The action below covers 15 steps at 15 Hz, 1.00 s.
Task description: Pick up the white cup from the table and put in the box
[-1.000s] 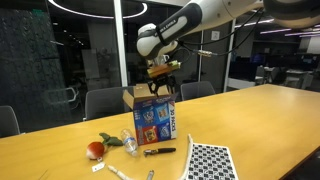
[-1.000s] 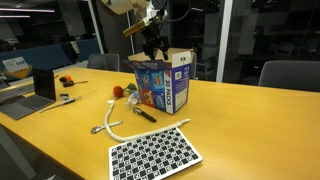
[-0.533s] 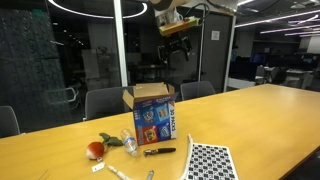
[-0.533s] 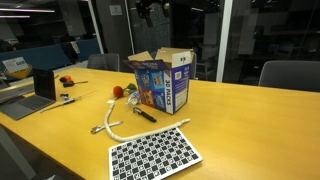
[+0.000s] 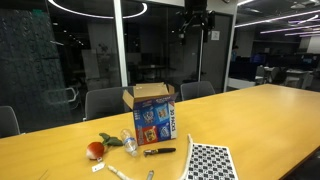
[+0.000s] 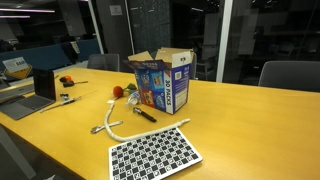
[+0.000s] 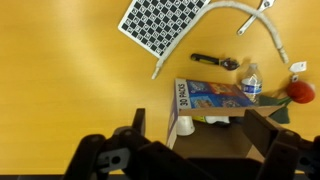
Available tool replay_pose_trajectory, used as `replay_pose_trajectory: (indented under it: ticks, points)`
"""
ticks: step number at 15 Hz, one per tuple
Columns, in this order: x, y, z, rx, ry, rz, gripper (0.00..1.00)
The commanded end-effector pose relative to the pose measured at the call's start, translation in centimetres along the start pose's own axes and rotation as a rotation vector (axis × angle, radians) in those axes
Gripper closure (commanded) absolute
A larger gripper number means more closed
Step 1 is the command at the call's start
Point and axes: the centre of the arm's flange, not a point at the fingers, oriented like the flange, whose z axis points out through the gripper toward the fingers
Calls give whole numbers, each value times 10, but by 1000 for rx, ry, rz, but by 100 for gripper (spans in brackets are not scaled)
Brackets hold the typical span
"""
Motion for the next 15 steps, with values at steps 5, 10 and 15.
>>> replay_pose_trajectory:
  ticks: [5, 10, 15]
  points:
    - [-78, 60, 58, 116, -153, -90, 0]
    - [-69, 55, 63, 87, -163, -80, 0]
    - [-69, 55, 63, 89, -162, -81, 0]
